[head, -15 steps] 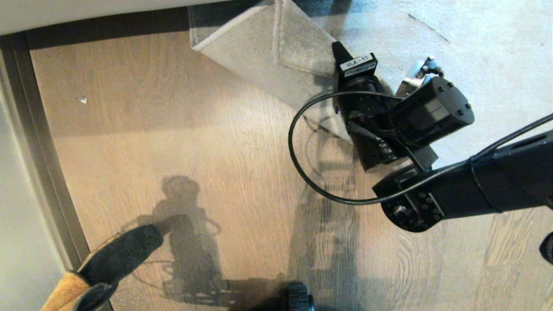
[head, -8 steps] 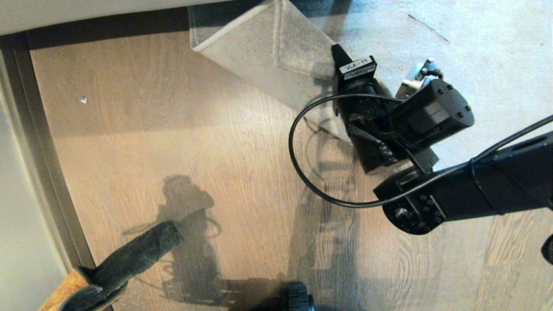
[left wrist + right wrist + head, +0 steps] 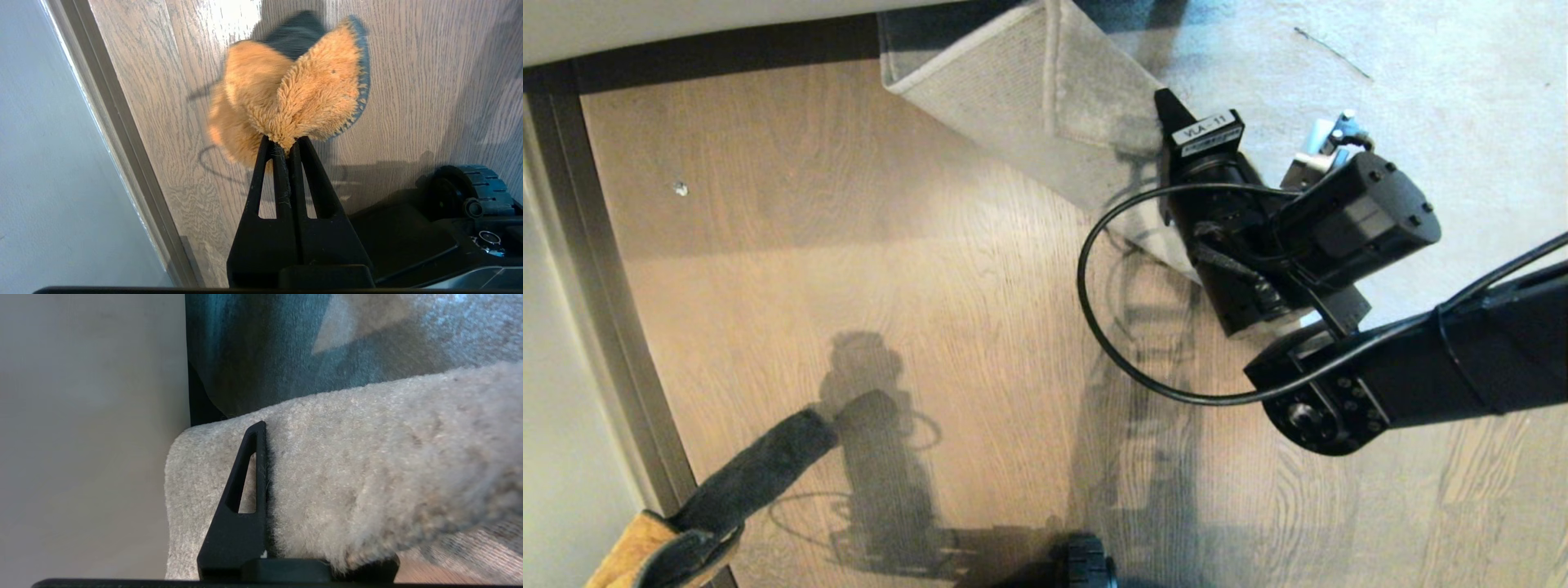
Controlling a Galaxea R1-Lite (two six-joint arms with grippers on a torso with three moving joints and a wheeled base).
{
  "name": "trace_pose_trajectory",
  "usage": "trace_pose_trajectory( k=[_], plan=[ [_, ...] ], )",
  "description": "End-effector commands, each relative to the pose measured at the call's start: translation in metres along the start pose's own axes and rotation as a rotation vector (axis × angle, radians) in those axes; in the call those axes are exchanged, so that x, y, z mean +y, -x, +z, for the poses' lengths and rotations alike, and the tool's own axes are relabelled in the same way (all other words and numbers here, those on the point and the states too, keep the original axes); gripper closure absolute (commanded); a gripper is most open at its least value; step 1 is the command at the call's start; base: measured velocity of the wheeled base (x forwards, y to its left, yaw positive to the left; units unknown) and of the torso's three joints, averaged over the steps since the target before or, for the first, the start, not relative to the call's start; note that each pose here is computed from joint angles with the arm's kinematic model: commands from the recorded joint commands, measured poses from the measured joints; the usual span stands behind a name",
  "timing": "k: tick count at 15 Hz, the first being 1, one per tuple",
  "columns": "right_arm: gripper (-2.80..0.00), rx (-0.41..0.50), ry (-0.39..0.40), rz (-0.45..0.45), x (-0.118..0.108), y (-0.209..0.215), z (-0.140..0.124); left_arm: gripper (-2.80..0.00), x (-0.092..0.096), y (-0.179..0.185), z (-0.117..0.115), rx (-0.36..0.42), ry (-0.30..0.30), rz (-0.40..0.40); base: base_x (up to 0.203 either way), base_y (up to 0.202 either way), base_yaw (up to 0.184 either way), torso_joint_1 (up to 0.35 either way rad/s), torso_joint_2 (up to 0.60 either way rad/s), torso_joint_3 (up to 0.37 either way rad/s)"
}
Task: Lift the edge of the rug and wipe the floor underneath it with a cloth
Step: Lay down the carpet
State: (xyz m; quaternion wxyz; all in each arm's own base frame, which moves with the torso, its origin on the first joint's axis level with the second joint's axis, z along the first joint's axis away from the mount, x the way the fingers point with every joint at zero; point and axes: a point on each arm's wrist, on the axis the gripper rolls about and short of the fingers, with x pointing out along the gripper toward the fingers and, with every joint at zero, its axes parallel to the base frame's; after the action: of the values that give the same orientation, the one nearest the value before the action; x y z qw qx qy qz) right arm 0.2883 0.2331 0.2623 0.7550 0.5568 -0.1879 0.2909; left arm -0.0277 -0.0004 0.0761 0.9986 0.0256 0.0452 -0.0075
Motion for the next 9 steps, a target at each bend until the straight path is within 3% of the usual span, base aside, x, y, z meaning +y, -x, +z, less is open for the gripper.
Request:
trace_pose_trajectory(
  k=[1,9],
  plan=[
    [0.0,-0.023,-0.013,0.026,0.0033,0.0025,0.0034,0.0,0.0,0.0001,-0.0001,0.0,0.0,0.0,0.0,0.0,0.0,0.0,0.0,0.0],
    [0.0,-0.01,-0.076,0.015,-0.0011,0.0042,-0.0001,0.0,0.0,0.0001,-0.0001,0.0,0.0,0.0,0.0,0.0,0.0,0.0,0.0,0.0]
  ],
)
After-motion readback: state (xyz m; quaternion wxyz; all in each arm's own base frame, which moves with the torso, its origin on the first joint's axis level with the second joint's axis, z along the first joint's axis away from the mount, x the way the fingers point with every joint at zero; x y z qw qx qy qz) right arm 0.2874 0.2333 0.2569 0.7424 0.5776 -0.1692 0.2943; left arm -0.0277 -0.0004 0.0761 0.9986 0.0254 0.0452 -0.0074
